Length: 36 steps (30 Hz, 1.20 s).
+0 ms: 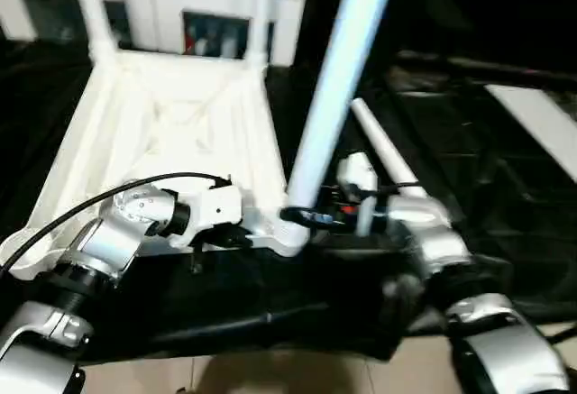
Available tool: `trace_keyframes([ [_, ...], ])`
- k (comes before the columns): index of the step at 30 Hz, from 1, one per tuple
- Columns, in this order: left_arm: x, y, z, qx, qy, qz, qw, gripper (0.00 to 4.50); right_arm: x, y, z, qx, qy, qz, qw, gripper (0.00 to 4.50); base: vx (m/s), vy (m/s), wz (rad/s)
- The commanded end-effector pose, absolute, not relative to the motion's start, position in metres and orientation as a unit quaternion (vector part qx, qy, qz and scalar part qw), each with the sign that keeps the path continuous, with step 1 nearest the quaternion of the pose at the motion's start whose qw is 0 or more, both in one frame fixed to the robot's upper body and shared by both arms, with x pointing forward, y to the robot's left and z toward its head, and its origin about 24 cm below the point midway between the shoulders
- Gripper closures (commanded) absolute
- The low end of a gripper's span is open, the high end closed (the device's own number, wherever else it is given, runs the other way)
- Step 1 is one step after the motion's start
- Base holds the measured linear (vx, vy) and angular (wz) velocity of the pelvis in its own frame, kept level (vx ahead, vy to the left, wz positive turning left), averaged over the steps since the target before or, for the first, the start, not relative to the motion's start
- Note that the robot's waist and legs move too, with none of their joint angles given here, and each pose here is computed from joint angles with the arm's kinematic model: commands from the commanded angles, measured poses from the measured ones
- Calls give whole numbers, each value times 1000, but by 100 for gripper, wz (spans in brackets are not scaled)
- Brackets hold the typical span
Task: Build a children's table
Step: Insert table leg to table base
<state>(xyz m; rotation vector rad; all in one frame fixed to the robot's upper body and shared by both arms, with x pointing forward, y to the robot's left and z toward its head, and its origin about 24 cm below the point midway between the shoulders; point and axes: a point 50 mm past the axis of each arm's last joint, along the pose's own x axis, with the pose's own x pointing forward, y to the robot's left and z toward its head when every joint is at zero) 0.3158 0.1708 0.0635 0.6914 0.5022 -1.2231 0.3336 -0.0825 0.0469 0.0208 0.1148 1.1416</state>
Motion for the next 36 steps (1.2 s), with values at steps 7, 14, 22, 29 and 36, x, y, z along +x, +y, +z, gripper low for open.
trace_keyframes([
  [7, 333, 139, 47, 230, 291, -442, 817, 450, 332, -121, -19, -7, 236, 240, 942, 266, -93, 10, -13],
  [14, 346, 102, 55, 191, 301, -392, 848, 450, 339, -104, -17, 40, 255, 141, 956, 266, 1, -2, -11],
  [22, 354, 101, 66, 222, 292, -376, 851, 450, 344, -90, -11, 38, 265, 119, 956, 266, -9, -1, 0],
  [29, 352, 105, 61, 231, 282, -386, 847, 450, 352, -80, 3, 4, 222, 152, 963, 266, 0, 0, 0],
  [36, 354, 109, 64, 231, 266, -394, 849, 450, 360, -70, 22, 28, 174, 203, 963, 231, 0, 0, 0],
])
